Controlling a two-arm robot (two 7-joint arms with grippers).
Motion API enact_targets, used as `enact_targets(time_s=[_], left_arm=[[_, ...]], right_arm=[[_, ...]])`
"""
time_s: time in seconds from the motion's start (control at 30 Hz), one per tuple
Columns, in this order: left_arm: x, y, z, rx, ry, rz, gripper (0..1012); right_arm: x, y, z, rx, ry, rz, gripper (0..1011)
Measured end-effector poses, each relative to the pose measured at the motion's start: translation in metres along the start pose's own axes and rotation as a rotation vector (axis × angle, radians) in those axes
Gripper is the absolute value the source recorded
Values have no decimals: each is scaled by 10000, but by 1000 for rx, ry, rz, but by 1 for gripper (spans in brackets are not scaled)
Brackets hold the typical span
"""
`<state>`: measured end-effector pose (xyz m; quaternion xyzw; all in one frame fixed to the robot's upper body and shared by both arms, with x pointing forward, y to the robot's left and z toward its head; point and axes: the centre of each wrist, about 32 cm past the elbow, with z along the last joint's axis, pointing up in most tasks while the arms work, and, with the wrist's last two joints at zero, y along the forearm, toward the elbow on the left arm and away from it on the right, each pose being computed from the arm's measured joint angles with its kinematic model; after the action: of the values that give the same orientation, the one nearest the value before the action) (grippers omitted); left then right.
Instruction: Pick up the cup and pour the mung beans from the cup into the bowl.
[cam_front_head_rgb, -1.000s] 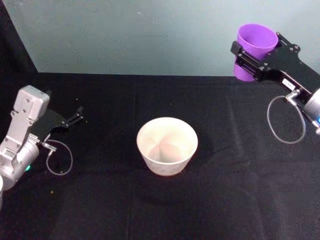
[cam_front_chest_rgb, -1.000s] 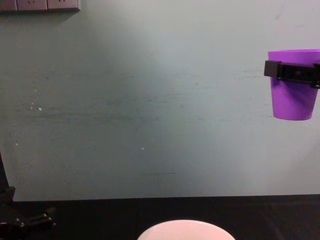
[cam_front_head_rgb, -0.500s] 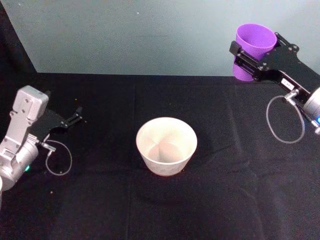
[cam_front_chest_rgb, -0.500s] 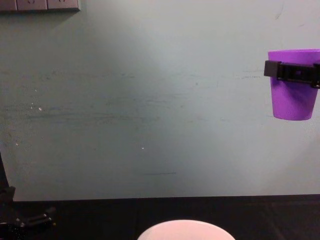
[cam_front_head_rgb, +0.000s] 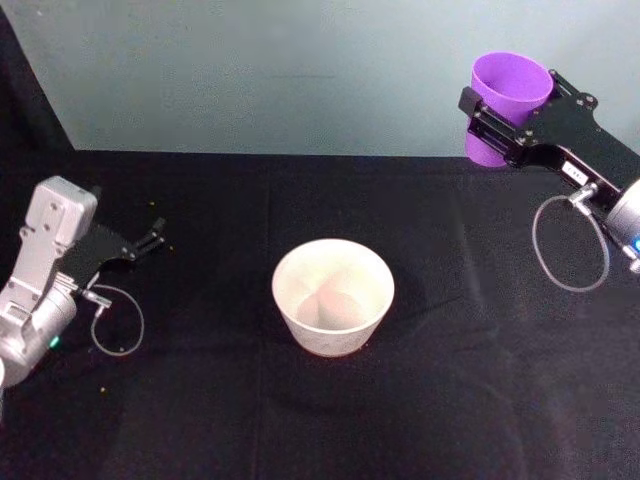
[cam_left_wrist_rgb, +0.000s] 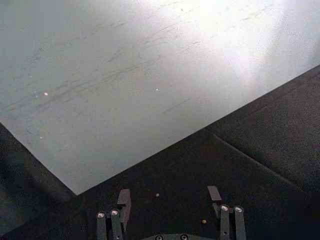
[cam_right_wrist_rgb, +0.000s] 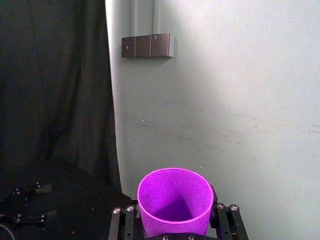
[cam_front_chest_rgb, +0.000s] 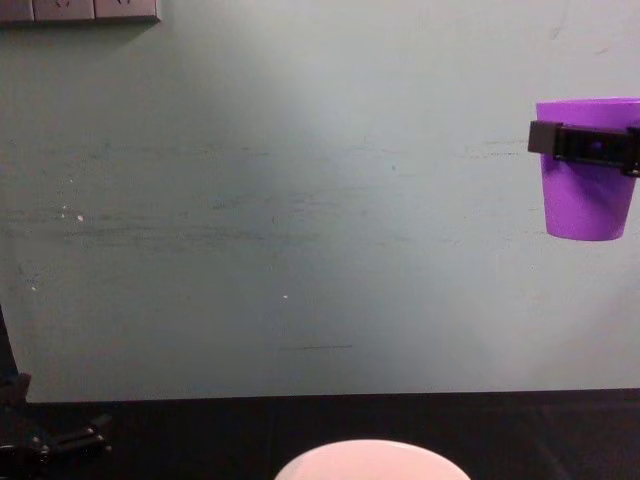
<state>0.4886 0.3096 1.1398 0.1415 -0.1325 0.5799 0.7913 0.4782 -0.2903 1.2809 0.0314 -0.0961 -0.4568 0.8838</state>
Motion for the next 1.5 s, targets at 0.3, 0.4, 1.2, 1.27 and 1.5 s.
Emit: enact_targets(time_s=[0.3,0.4,1.2,1.27,1.5], left_arm=[[0,0,0,0,0,0,1000],[0,0,0,0,0,0,1000],[0,0,0,0,0,0,1000],[0,0,0,0,0,0,1000],[0,0,0,0,0,0,1000]], right_arm=[[0,0,0,0,0,0,743],[0,0,0,0,0,0,743],[0,0,0,0,0,0,743],[0,0,0,0,0,0,743],[0,0,0,0,0,0,743]])
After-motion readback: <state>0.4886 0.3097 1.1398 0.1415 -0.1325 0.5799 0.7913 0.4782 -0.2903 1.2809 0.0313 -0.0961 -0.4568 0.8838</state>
